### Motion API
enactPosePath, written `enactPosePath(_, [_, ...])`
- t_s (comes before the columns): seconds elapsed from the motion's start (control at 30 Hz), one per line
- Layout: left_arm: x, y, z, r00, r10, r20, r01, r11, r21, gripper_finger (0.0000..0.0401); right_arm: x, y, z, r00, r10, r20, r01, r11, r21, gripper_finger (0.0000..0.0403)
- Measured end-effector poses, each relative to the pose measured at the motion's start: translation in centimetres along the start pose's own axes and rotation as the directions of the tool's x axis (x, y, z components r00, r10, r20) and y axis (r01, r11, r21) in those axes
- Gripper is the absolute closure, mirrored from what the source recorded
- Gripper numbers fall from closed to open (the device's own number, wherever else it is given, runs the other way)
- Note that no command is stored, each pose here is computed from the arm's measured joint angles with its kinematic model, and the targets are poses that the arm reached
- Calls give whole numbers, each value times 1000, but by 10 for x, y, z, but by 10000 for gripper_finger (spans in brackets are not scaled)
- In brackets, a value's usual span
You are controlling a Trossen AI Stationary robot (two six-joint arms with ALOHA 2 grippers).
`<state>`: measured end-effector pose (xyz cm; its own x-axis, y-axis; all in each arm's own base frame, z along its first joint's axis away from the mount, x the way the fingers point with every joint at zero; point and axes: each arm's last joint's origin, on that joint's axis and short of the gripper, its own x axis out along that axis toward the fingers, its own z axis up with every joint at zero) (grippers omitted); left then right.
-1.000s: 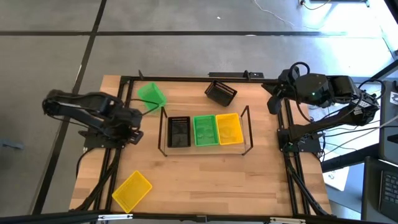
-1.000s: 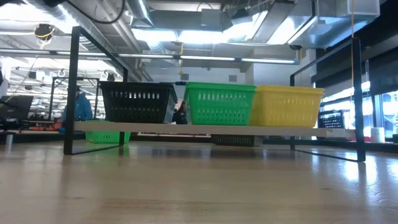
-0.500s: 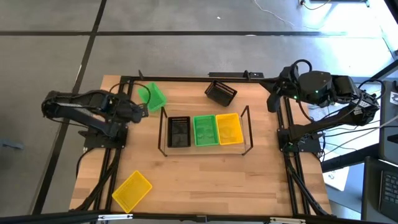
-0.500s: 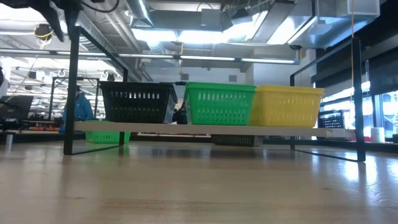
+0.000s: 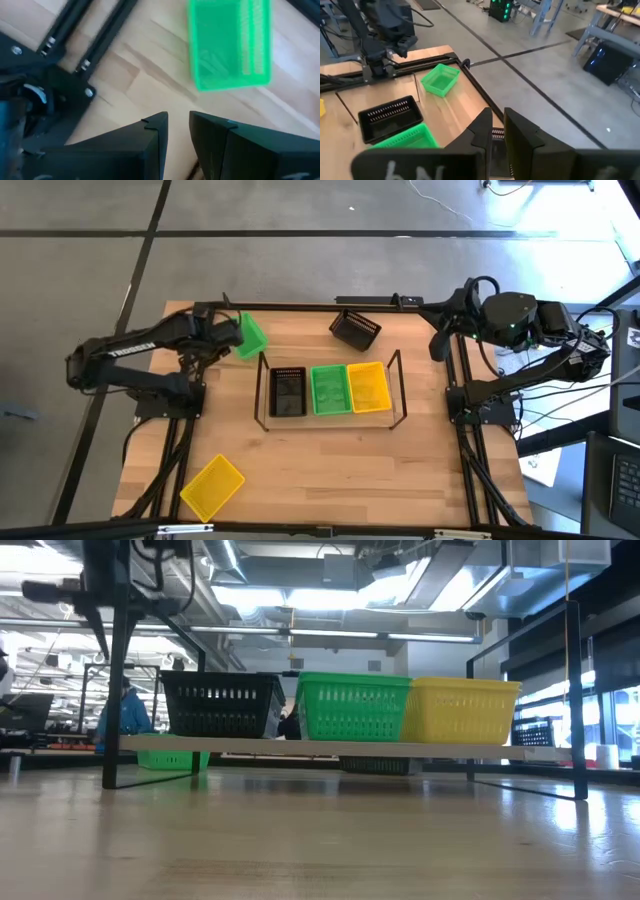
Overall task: Stack baskets on shelf by color
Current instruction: Stack the green bin on top of the green bin on the shelf
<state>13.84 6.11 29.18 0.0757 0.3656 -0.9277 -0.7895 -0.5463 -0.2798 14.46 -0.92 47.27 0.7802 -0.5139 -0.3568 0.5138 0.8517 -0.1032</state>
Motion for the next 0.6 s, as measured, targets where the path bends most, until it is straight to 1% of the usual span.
enactPosePath(0.07, [11,-2,4,1000,-3,-8,3,1000,-9,332,0,0,0,1000,0,0,0,1000,-20,356])
enactPosePath(0.2, [34,-9,11,998,-56,-21,56,998,-34,332,0,0,0,1000,2,0,-2,999,-52,356])
enactPosePath(0.3, [50,-13,17,994,-108,-8,107,994,-34,332,0,0,0,1000,8,-1,-8,997,-75,356])
enactPosePath(0.37, [59,-10,21,996,-92,7,93,995,-35,332,0,0,0,1000,8,-1,-8,997,-76,356])
enactPosePath(0.5, [70,-5,27,998,-59,25,60,996,-71,332,0,0,0,1000,9,-1,-9,997,-75,356])
enactPosePath(0.6, [77,-3,29,997,-64,34,67,995,-71,332,0,0,0,1000,9,-2,-9,997,-75,356])
